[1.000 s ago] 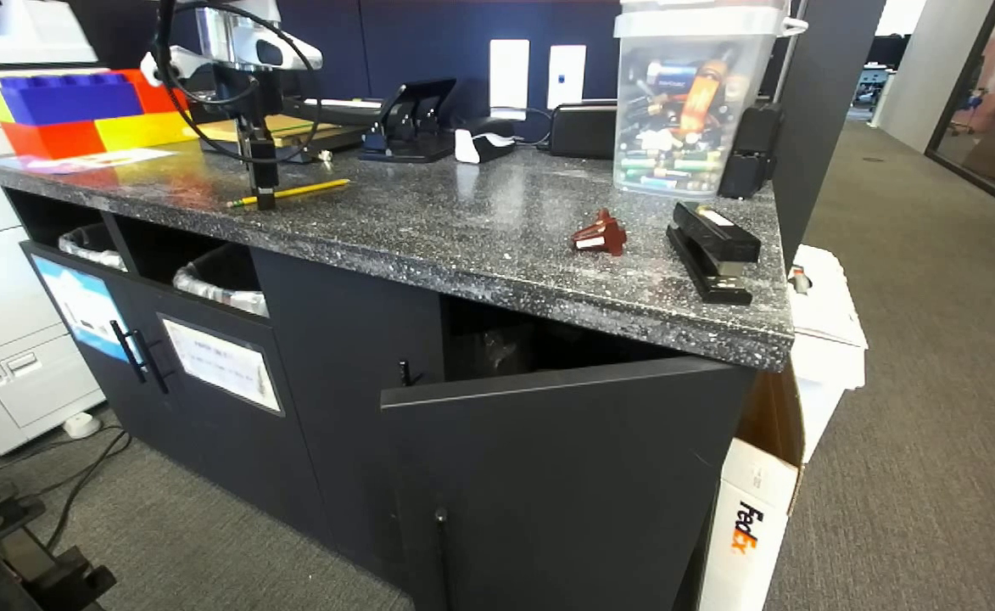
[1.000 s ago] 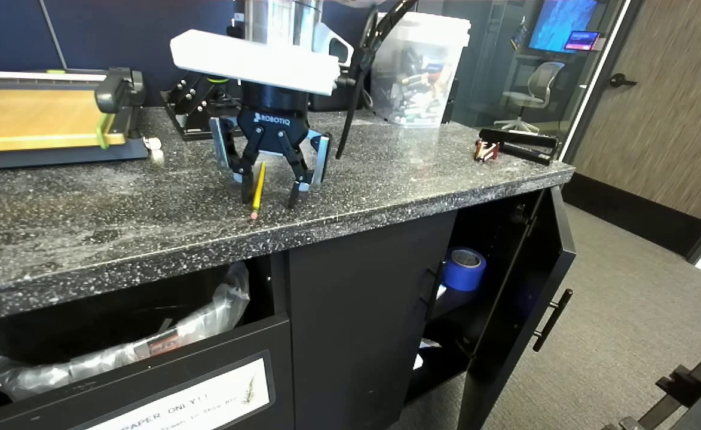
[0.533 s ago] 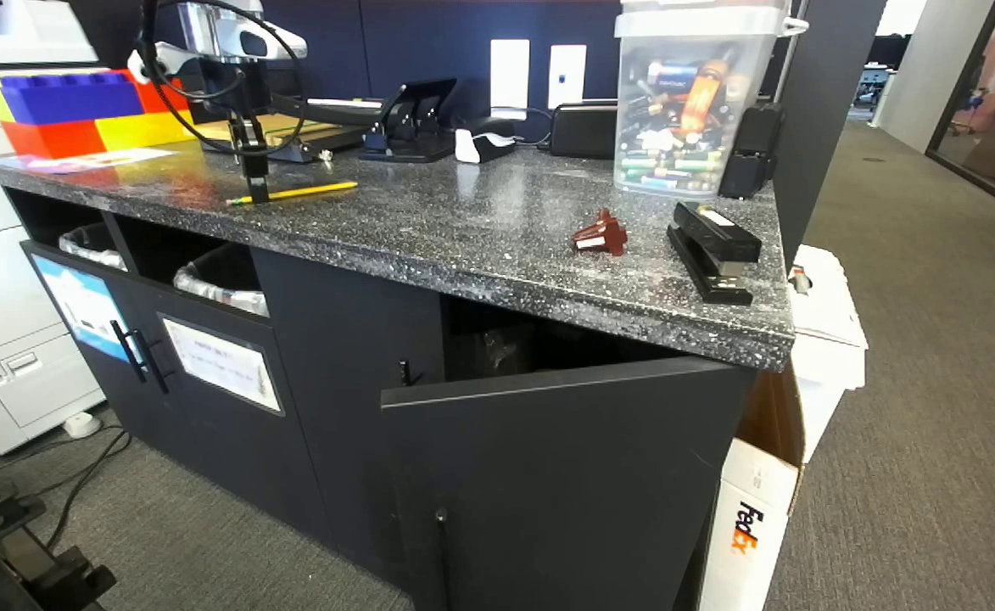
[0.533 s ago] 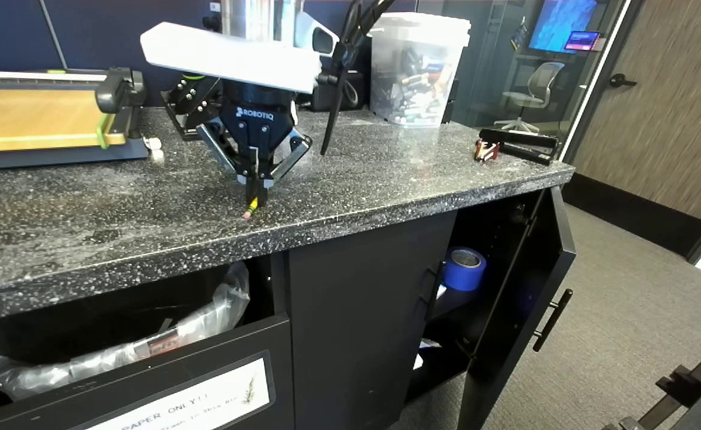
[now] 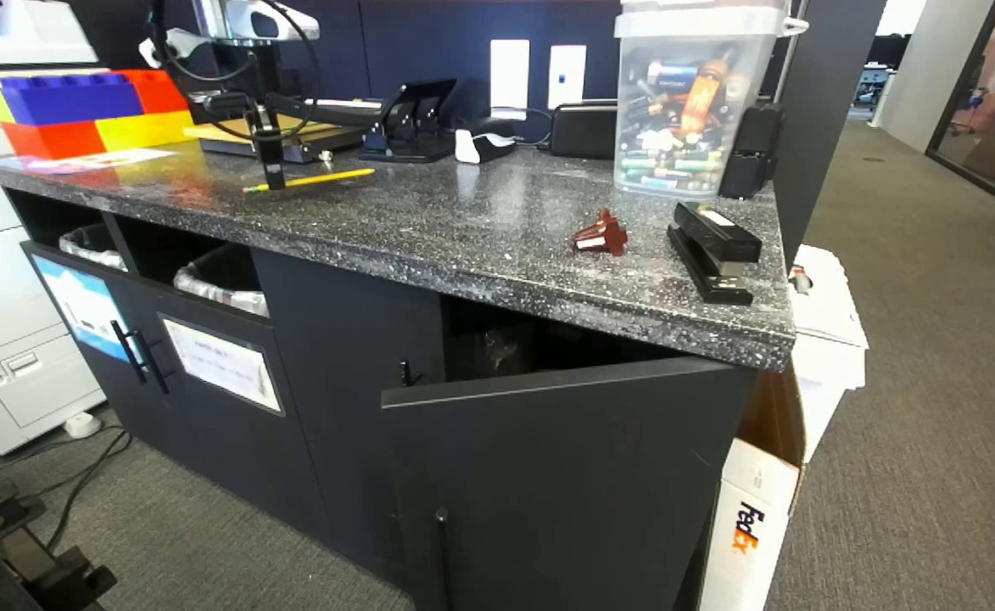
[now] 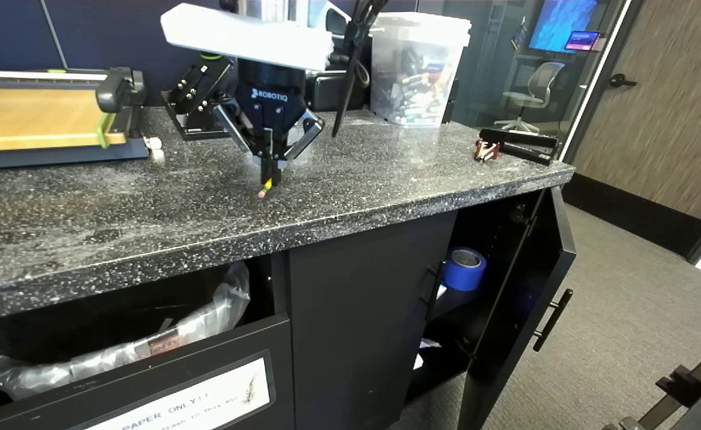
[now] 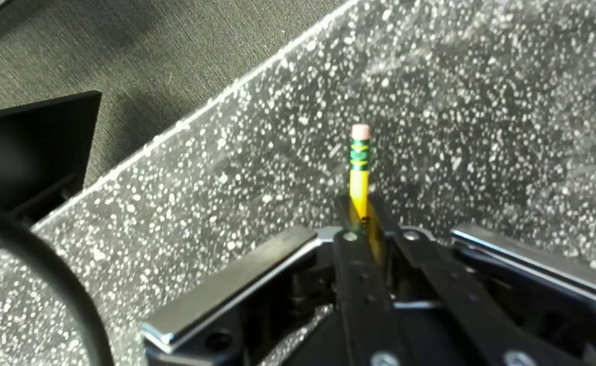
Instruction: Move the crayon closer to the stapler remover
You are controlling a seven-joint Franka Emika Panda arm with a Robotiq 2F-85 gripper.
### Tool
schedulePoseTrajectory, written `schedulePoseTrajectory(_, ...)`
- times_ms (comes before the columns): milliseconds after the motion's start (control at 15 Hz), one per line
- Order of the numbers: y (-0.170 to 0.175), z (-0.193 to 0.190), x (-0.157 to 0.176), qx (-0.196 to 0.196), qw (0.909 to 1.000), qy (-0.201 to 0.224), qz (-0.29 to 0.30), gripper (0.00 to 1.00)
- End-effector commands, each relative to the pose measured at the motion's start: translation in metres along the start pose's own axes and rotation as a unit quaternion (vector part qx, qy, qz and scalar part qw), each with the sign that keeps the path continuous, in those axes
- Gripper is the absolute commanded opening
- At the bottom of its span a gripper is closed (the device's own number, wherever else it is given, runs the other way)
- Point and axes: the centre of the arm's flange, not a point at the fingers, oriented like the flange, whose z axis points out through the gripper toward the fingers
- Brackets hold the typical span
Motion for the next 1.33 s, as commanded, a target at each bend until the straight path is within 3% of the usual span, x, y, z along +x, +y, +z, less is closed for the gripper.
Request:
schedulePoseTrajectory(0, -0.026, -0.021, 0.076, -0.003, 0.9996, 0.0, 0.029, 0.02)
schedulePoseTrajectory(667, 0.094, -0.012, 0.201, -0.043, 0.9873, 0.003, 0.153, 0.02)
schedulePoseTrajectory(1267, 0.176, 0.01, 0.253, -0.079, 0.9751, -0.033, 0.205, 0.02)
